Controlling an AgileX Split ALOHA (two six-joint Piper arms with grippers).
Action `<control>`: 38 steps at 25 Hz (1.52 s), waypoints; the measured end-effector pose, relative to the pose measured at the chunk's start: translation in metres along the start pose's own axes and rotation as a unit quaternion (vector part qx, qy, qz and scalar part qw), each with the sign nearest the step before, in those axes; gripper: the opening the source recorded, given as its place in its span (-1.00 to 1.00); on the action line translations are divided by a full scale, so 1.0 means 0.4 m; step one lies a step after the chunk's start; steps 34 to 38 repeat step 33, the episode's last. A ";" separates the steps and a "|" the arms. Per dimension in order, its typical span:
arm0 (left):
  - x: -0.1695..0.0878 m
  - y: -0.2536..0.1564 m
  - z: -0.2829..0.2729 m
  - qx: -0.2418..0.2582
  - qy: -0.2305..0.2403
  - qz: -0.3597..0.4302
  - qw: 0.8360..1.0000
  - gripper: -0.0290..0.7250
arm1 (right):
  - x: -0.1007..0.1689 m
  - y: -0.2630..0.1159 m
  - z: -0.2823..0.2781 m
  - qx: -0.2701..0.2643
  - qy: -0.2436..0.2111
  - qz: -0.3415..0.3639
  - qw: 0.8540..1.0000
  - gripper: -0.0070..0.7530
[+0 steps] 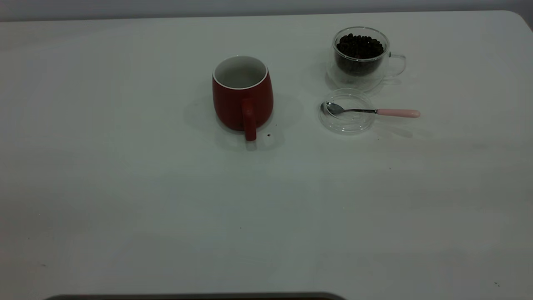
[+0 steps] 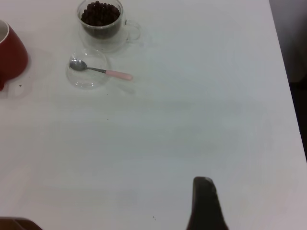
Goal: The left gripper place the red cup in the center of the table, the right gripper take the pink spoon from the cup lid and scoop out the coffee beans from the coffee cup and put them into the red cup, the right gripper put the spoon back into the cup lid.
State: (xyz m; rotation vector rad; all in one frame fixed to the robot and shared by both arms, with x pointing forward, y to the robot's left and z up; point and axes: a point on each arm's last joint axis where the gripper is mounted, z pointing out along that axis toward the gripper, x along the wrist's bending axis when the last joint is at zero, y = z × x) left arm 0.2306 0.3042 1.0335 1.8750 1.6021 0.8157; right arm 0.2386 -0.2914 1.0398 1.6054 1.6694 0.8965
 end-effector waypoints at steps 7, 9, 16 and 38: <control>0.000 0.000 0.000 0.000 0.000 0.000 1.000 0.63 | -0.008 -0.001 -0.001 0.000 -0.017 -0.003 1.000 0.46; 0.000 0.000 0.000 0.000 0.000 0.000 1.000 0.63 | -0.010 -0.001 -0.001 0.001 -0.022 -0.004 1.000 0.46; 0.000 0.000 0.000 0.000 0.000 0.000 1.000 0.63 | -0.013 -0.001 -0.001 0.001 -0.028 -0.007 1.000 0.46; 0.000 0.000 0.000 0.000 0.000 0.000 1.000 0.63 | -0.013 -0.001 -0.001 0.001 -0.028 -0.007 1.000 0.46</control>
